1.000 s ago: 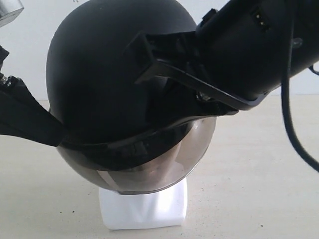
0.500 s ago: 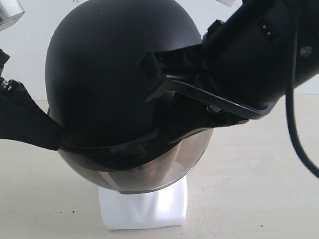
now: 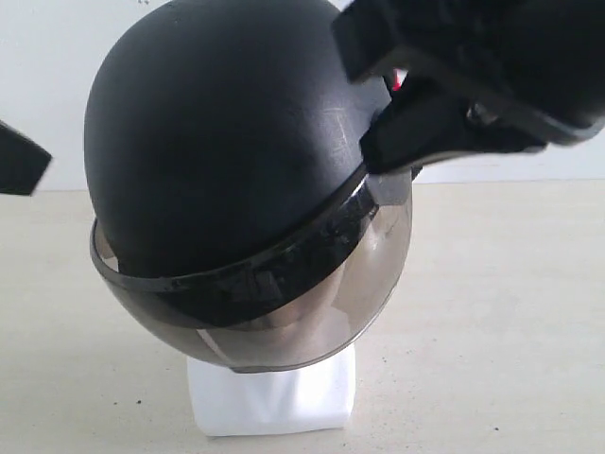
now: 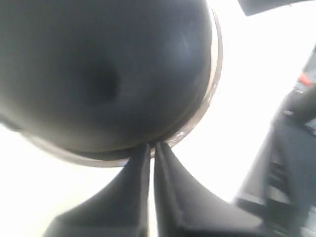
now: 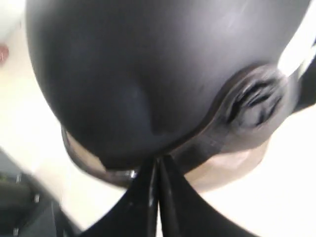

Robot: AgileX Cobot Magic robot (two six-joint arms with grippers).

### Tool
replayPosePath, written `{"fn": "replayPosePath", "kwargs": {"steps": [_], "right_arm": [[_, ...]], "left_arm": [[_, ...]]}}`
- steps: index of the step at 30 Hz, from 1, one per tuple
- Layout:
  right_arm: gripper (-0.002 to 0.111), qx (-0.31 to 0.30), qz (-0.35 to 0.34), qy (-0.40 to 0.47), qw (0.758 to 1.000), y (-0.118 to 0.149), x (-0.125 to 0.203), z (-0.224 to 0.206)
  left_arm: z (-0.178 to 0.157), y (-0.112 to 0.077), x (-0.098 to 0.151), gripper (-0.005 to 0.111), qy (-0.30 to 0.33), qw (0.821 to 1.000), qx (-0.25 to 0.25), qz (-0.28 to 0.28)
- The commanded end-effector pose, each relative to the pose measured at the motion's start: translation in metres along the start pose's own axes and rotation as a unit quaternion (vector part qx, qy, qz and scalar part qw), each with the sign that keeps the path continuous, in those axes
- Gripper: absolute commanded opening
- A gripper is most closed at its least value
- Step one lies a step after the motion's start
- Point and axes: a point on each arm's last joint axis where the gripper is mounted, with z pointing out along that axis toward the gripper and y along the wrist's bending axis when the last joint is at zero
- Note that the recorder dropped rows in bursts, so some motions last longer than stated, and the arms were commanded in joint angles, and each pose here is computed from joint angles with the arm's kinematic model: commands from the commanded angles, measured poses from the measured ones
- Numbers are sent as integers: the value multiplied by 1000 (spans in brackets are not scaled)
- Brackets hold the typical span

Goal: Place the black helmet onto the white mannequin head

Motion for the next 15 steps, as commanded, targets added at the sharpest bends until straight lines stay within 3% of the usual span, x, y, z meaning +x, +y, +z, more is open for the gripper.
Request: {"fn": "replayPosePath", "kwargs": {"steps": [1, 3, 10, 15], "right_arm": [[0, 50, -3, -91, 995, -9, -11, -20], [0, 81, -3, -106, 991, -15, -14, -20], [0, 119, -9, -109, 987, -21, -19, -9], [0, 136, -9, -108, 985, -24, -22, -2]], "left_arm": [[-25, 6, -2, 4, -64, 991, -117, 2], [-24, 14, -2, 4, -58, 987, -152, -3], [12, 44, -14, 4, -29, 983, -177, -40], [31, 76, -17, 4, -12, 963, -256, -87]]}}
